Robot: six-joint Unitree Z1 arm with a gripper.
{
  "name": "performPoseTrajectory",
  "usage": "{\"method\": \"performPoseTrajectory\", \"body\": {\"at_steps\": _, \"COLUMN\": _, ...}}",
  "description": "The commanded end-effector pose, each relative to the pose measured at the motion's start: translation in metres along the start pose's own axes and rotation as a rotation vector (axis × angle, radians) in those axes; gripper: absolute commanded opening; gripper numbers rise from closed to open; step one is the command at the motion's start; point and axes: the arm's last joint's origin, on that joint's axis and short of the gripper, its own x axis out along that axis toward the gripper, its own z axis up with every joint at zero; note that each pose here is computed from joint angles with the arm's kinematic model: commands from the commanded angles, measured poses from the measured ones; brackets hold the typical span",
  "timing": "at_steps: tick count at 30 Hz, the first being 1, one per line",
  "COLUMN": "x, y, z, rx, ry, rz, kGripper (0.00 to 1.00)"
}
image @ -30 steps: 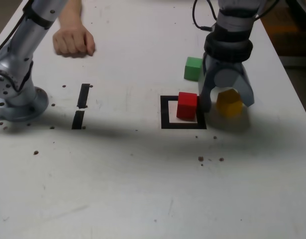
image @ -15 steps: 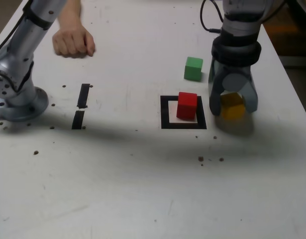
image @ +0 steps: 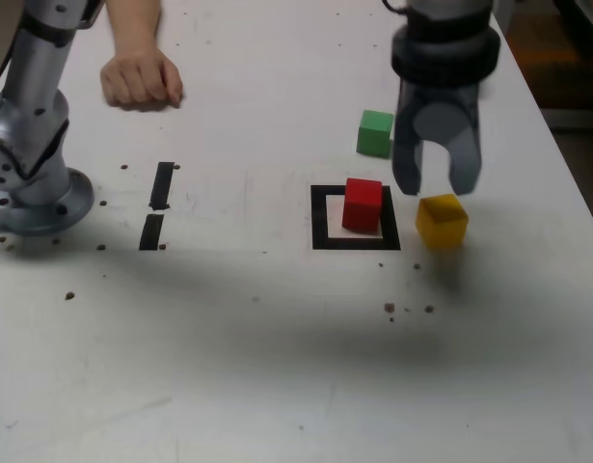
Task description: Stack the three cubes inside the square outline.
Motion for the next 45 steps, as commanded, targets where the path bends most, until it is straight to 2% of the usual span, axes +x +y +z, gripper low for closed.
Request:
{"method": "performPoseTrajectory", "body": {"at_steps": 1, "x": -0.015, "y": -0.003, "z": -0.009, "rx": 0.008, "ry": -0.015, "rz": 0.01, "kGripper": 0.11}}
{"method": "performPoseTrajectory", "body": {"at_steps": 5, "x": -0.032, "y": -0.008, "z": -0.025, "rx": 0.022, "ry": -0.019, "rz": 0.023, "kGripper": 0.11}}
{"method": "performPoseTrajectory", "body": {"at_steps": 9, "x": -0.041, "y": -0.01, "z": -0.04, "rx": 0.03, "ry": 0.003, "rz": 0.029, "kGripper": 0.11}}
{"method": "performPoseTrajectory", "body": {"at_steps": 15, "x": -0.044, "y": -0.011, "z": -0.058, "rx": 0.034, "ry": 0.047, "rz": 0.035, "kGripper": 0.11}}
{"method": "performPoseTrajectory", "body": {"at_steps": 19, "x": -0.042, "y": -0.011, "z": -0.058, "rx": 0.035, "ry": 0.041, "rz": 0.032, "kGripper": 0.14}}
{"method": "performPoseTrajectory", "body": {"at_steps": 22, "x": -0.041, "y": -0.012, "z": -0.053, "rx": 0.034, "ry": 0.022, "rz": 0.029, "kGripper": 0.24}}
{"method": "performPoseTrajectory", "body": {"at_steps": 26, "x": -0.04, "y": -0.011, "z": -0.047, "rx": 0.028, "ry": 0.003, "rz": 0.018, "kGripper": 0.5}}
{"method": "performPoseTrajectory", "body": {"at_steps": 29, "x": -0.036, "y": -0.011, "z": -0.043, "rx": 0.007, "ry": 0.008, "rz": 0.002, "kGripper": 0.73}}
{"method": "performPoseTrajectory", "body": {"at_steps": 32, "x": -0.026, "y": -0.011, "z": -0.038, "rx": -0.04, "ry": 0.028, "rz": -0.007, "kGripper": 0.9}}
{"method": "performPoseTrajectory", "body": {"at_steps": 36, "x": -0.012, "y": -0.011, "z": -0.029, "rx": -0.08, "ry": 0.039, "rz": -0.014, "kGripper": 0.93}}
{"method": "performPoseTrajectory", "body": {"at_steps": 45, "x": 0.017, "y": -0.012, "z": 0.004, "rx": -0.087, "ry": -0.003, "rz": -0.024, "kGripper": 0.93}}
